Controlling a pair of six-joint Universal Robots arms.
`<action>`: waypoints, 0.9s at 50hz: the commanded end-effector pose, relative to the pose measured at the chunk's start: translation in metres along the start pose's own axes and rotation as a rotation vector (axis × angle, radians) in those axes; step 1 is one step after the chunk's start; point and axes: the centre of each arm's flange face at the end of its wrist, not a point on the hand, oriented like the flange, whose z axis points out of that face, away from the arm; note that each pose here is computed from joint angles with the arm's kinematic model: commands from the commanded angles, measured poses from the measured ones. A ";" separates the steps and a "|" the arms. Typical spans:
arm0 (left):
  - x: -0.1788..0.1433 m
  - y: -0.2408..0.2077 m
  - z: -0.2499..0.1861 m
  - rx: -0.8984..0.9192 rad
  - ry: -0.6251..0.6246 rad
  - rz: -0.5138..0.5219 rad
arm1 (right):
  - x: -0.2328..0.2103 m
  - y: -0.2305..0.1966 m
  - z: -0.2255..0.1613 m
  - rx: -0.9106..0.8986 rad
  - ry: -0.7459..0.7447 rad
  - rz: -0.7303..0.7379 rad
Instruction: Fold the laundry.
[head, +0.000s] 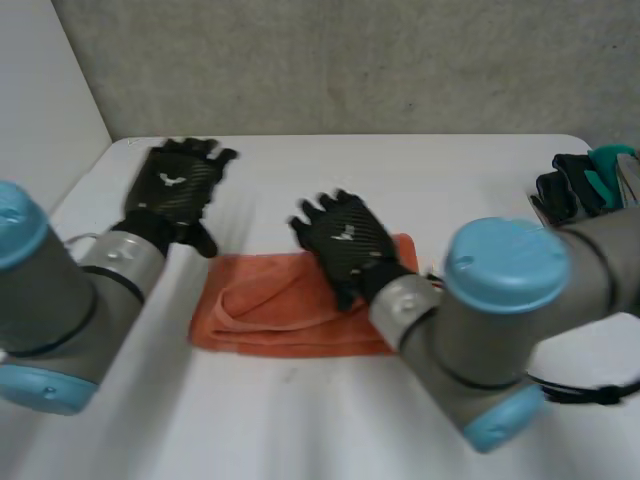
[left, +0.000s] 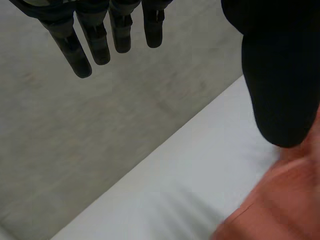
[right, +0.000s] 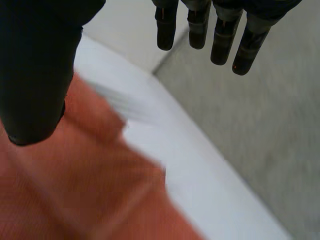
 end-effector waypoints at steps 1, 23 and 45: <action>0.072 0.012 -0.005 -0.014 0.252 -0.049 | 0.012 0.042 -0.021 -0.200 0.029 0.043; 0.067 0.082 0.042 -0.199 0.087 0.224 | 0.000 0.080 -0.023 -0.293 0.028 -0.015; 0.034 0.039 0.024 -0.091 -0.042 0.188 | 0.006 0.084 -0.022 -0.273 0.086 -0.106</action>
